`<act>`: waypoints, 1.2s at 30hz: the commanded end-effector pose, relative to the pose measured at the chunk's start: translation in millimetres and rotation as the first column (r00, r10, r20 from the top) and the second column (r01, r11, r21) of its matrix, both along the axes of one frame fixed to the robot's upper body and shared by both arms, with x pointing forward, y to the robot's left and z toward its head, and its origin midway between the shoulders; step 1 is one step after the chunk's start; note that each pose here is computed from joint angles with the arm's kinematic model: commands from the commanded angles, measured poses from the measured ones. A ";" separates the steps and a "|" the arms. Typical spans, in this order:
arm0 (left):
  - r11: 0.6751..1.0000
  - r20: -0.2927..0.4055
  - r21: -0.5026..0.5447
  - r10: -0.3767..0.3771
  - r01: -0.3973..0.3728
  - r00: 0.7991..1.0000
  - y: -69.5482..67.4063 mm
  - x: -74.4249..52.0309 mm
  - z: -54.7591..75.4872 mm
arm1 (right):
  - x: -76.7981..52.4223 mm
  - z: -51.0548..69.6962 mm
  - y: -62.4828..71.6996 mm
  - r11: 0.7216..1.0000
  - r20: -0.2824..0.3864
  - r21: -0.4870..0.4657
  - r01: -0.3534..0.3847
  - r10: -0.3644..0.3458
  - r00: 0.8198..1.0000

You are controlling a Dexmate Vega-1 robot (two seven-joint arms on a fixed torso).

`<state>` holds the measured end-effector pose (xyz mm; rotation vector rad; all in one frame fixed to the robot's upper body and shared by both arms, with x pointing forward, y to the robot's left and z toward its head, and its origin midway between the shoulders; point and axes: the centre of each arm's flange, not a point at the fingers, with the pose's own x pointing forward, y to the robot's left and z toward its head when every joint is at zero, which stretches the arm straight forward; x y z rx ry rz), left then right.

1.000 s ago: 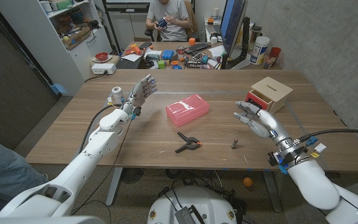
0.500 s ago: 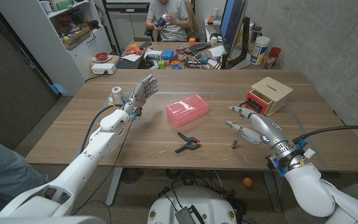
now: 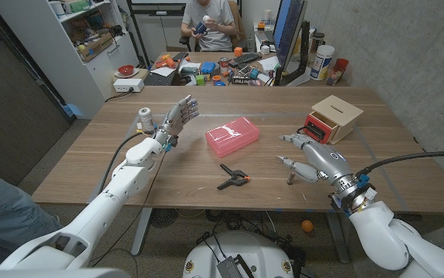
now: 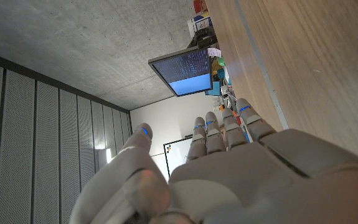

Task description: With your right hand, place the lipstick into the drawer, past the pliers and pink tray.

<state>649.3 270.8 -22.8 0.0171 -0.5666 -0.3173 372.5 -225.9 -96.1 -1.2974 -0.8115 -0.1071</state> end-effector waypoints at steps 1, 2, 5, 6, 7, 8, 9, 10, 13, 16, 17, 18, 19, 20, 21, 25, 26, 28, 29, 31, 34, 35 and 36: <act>1.000 -0.006 0.018 0.016 -0.016 1.000 0.0 -2.2 -0.2 | 5.6 -5.6 7.3 0.981 0.049 -0.150 0.127 -0.121 0.991; 1.000 -0.008 0.020 0.013 -0.013 1.000 -0.7 -2.0 -0.4 | 7.6 -6.8 6.0 0.980 0.034 -0.154 0.125 -0.122 0.992; 1.000 -0.014 0.021 0.013 -0.013 1.000 -1.5 -1.6 -2.8 | 9.0 -7.6 3.7 0.979 0.008 -0.159 0.126 -0.126 0.992; 1.000 -0.017 0.018 0.013 -0.012 1.000 -1.7 -1.3 -3.8 | 9.4 -7.8 3.2 0.978 0.002 -0.164 0.128 -0.129 0.992; 1.000 -0.017 0.018 0.013 -0.012 1.000 -1.7 -1.3 -3.9 | 9.4 -7.8 3.2 0.978 0.002 -0.164 0.128 -0.129 0.992; 1.000 -0.023 0.016 0.012 -0.011 1.000 -2.2 -0.6 -5.8 | 9.7 -7.8 2.6 0.976 -0.007 -0.173 0.129 -0.132 0.991; 1.000 -0.025 0.017 0.012 -0.011 1.000 -2.5 -0.5 -6.6 | 9.8 -7.5 2.4 0.975 -0.015 -0.179 0.129 -0.133 0.991; 1.000 -0.027 0.017 0.011 -0.011 1.000 -2.9 -0.4 -7.4 | 10.1 -7.1 2.2 0.974 -0.021 -0.186 0.129 -0.136 0.991; 1.000 -0.029 0.022 0.015 -0.014 0.999 -4.0 -0.5 -9.8 | 11.4 -6.1 -0.2 0.974 -0.041 -0.196 0.110 -0.121 0.992; 0.999 -0.036 0.038 0.016 -0.015 0.999 -6.2 -0.4 -12.8 | 12.1 -4.5 -2.2 0.970 -0.048 -0.222 0.099 -0.113 0.992; 0.999 -0.040 0.041 0.014 -0.012 0.999 -6.8 -0.2 -14.1 | 12.3 -3.5 -3.2 0.968 -0.052 -0.230 0.097 -0.112 0.992; 0.999 -0.040 0.041 0.014 -0.012 0.999 -6.8 -0.2 -14.1 | 12.3 -3.5 -3.2 0.968 -0.053 -0.231 0.097 -0.112 0.992; 0.999 -0.045 0.044 0.013 -0.011 0.999 -7.6 0.4 -16.4 | 12.9 -1.5 -5.5 0.966 -0.057 -0.241 0.099 -0.116 0.992; 0.999 -0.045 0.044 0.013 -0.011 0.999 -7.7 0.4 -16.4 | 12.9 -1.4 -5.5 0.965 -0.058 -0.241 0.099 -0.116 0.992; 0.999 -0.048 0.044 0.013 -0.011 0.999 -7.8 0.7 -17.3 | 13.1 -0.6 -6.3 0.964 -0.059 -0.244 0.103 -0.121 0.991; 0.999 -0.050 0.045 0.013 -0.011 0.999 -8.2 0.3 -18.7 | 15.7 -0.2 -8.6 0.960 -0.068 -0.254 0.115 -0.136 0.988; 0.999 -0.050 0.047 0.014 -0.012 0.999 -8.2 0.0 -18.5 | 16.7 -0.8 -8.7 0.961 -0.070 -0.252 0.116 -0.138 0.988; 0.999 -0.050 0.047 0.016 -0.014 0.999 -7.9 -0.6 -18.3 | 18.4 -2.0 -8.4 0.960 -0.071 -0.255 0.119 -0.141 0.987; 0.999 -0.050 0.047 0.016 -0.014 0.999 -7.5 -0.9 -18.3 | 19.0 -2.8 -8.4 0.960 -0.074 -0.255 0.118 -0.141 0.987; 0.999 -0.049 0.045 0.018 -0.016 0.999 -6.6 -1.7 -18.2 | 19.7 -4.2 -8.3 0.960 -0.079 -0.255 0.116 -0.141 0.987; 0.999 -0.043 0.031 0.019 -0.018 0.999 -5.0 -3.3 -18.4 | 20.7 -6.0 -8.3 0.960 -0.086 -0.254 0.114 -0.140 0.986; 0.999 -0.042 0.029 0.021 -0.020 0.999 -4.4 -3.8 -18.5 | 21.2 -6.7 -8.4 0.960 -0.089 -0.254 0.116 -0.142 0.986; 0.999 -0.041 0.026 0.022 -0.020 0.999 -3.9 -4.1 -18.6 | 21.8 -7.4 -8.7 0.960 -0.093 -0.255 0.116 -0.144 0.985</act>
